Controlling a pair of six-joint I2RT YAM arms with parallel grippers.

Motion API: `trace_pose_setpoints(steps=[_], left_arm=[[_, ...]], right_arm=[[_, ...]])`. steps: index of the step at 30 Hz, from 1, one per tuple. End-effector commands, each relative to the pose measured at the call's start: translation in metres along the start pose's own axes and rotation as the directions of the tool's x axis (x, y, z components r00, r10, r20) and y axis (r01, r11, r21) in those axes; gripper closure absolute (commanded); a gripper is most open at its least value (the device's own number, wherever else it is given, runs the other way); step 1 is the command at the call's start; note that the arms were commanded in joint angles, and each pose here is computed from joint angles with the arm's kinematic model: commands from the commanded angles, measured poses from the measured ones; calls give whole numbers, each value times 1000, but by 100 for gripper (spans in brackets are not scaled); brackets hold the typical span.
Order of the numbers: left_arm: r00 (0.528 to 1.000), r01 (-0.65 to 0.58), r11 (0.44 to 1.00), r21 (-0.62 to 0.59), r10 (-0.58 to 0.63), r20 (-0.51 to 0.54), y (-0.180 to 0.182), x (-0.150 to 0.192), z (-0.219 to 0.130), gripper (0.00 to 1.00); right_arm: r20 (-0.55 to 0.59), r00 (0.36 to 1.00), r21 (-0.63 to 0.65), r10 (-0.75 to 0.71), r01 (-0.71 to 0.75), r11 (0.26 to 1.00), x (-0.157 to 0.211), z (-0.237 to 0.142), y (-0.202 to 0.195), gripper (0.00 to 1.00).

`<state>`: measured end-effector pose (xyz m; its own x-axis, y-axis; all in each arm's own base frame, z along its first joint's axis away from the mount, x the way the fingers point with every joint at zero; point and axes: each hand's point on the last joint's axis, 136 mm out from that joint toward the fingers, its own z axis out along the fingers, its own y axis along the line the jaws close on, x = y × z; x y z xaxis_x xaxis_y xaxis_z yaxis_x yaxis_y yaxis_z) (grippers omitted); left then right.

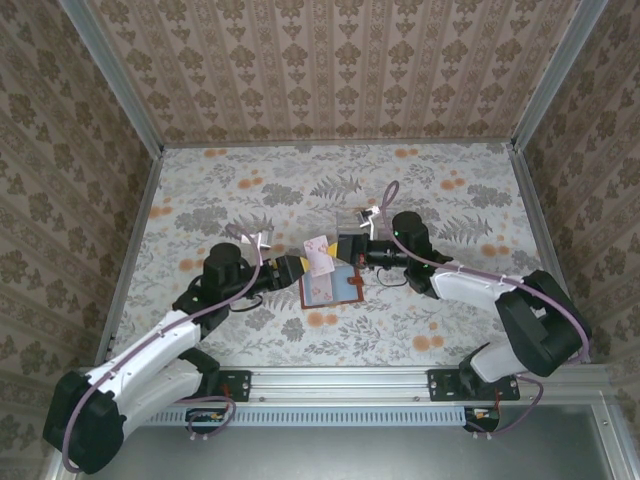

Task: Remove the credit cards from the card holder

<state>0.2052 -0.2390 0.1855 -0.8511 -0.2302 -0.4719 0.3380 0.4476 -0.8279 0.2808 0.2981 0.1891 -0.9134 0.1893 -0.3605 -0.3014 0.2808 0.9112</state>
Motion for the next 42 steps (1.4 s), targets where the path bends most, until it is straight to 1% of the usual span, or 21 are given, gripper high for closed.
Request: trace_pose_setpoints(steps=[1,3,4,6,8,9,11,13,15,17,18,20,23,24,26,28,29,31,33,35,42], left_arm=[[1000,-17,1000,-19,17,13,4,0,-8,21],[999,-24,999,-24,25,20,4,0,-12,19],[999,-28,999,-28,29,20,5,1,-14,16],[999,-37,999,-40,38,24,6,1,-18,14],[999,-44,998,-50,45,27,9,2,-21,13],[998,-47,998,-50,49,26,9,3,-22,9],[997,-64,997,-47,66,26,8,4,-25,8],[996,-81,995,-53,83,32,7,4,-28,7],[994,-96,994,-57,98,42,6,3,-32,7],[992,-110,992,-55,113,52,5,4,-36,7],[991,-116,992,-54,119,55,3,4,-38,3],[990,-125,991,-45,128,62,1,4,-41,3],[988,-135,991,-20,136,71,-4,6,-45,3],[988,-136,991,-15,137,73,-4,8,-45,3],[987,-136,991,-2,135,84,-4,9,-47,2],[987,-136,991,9,135,84,-5,11,-48,3],[987,-135,991,11,133,86,-4,12,-48,3],[988,-130,991,17,128,89,-3,15,-49,3],[987,-130,991,20,128,95,-2,16,-50,3],[987,-128,992,21,125,98,0,18,-51,3],[989,-114,993,-16,115,98,6,18,-53,0]], right_arm=[[9,998,44,-56,55,997,-4,-14,7,100],[-3,995,114,-96,96,989,-4,-21,5,100],[-14,992,168,-129,130,977,-5,-26,3,100],[-34,977,281,-208,209,936,-8,-39,-2,100],[-71,950,395,-303,306,866,-13,-55,-7,100],[-93,932,434,-350,355,828,-15,-62,-8,100],[-147,883,514,-445,453,729,-22,-77,-11,100],[-207,821,555,-533,547,627,-27,-88,-11,100],[-259,746,556,-614,635,536,-29,-92,-9,100],[-328,638,541,-696,731,416,-30,-95,-8,100],[-363,600,541,-713,759,363,-31,-97,-11,100],[-485,485,499,-728,837,226,-30,-104,-20,100],[-630,329,410,-703,910,58,-33,-113,-29,100],[-669,277,370,-689,929,14,-33,-115,-31,100],[-744,145,259,-653,962,-81,-31,-116,-39,100],[-796,20,139,-605,979,-150,-25,-119,-50,100],[-809,-51,77,-585,978,-192,-23,-120,-55,100],[-811,-150,4,-566,965,-262,-24,-119,-61,100],[-809,-226,-68,-542,953,-296,-21,-119,-71,100],[-810,-256,-102,-528,947,-304,-21,-118,-78,100],[-822,-227,-111,-522,963,-244,-32,-117,-99,100]])
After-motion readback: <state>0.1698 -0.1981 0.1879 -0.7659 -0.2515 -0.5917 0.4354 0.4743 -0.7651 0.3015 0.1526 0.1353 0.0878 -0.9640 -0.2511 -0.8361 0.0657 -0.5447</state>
